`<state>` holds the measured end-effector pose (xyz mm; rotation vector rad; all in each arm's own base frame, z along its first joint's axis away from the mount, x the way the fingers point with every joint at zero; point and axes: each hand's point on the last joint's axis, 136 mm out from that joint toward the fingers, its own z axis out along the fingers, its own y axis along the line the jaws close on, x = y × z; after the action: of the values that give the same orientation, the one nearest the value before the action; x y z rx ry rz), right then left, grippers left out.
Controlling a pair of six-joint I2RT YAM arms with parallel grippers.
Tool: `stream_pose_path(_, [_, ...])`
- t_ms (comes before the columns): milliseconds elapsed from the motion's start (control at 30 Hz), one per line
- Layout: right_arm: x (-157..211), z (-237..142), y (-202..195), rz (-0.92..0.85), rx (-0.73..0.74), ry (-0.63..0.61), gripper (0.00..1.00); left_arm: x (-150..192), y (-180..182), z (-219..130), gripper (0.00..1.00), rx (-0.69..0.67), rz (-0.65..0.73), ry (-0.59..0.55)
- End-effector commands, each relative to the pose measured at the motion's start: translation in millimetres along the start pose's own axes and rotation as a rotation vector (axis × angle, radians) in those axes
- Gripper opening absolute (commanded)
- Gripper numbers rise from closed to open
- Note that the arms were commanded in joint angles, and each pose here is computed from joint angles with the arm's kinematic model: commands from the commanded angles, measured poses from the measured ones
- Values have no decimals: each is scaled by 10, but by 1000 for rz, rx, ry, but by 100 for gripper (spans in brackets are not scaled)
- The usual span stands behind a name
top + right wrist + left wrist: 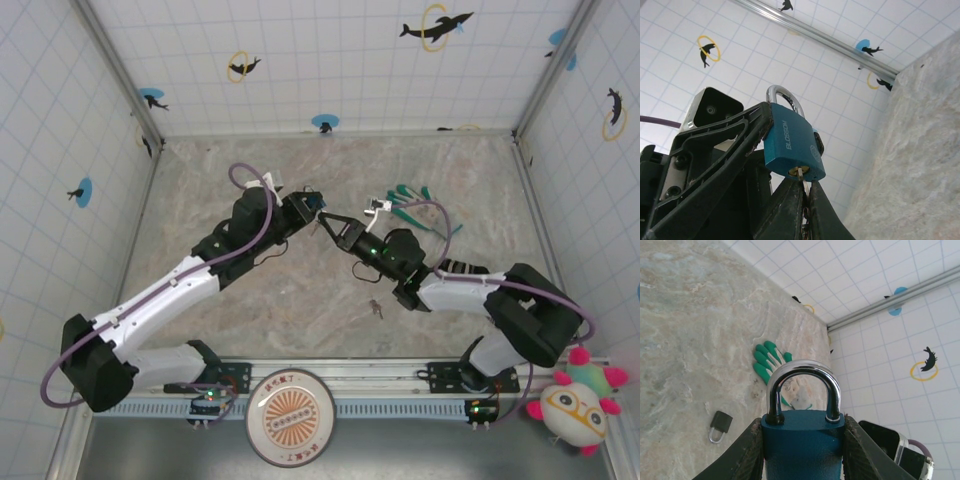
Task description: Unlock with the key
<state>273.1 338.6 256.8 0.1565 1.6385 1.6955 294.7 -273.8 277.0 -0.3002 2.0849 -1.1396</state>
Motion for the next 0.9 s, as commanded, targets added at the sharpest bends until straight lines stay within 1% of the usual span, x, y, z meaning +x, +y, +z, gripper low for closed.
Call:
stream_pose_path(0, [-241, -9, -39, 43, -17, -99, 0, 418, -280, -125, 0, 132, 27, 178])
stream_pose_path(267, [-177, 62, 58, 61, -67, -50, 0, 400, -333, -148, 0, 156, 37, 174])
stream_pose_path(433, [-162, 57, -24, 48, -25, -47, 0, 375, -276, -141, 0, 125, 28, 168])
stream_pose_path(600, [-111, 4, -188, -49, 103, -18, 0, 362, -151, -121, 0, 66, -1, 168])
stream_pose_path(767, [-24, -86, -310, -237, 277, 28, 1, 403, -42, -73, 0, 23, -26, 187])
stream_pose_path(867, [0, -144, -340, -339, 353, 43, 2, 428, 29, -44, 0, -4, -42, 197])
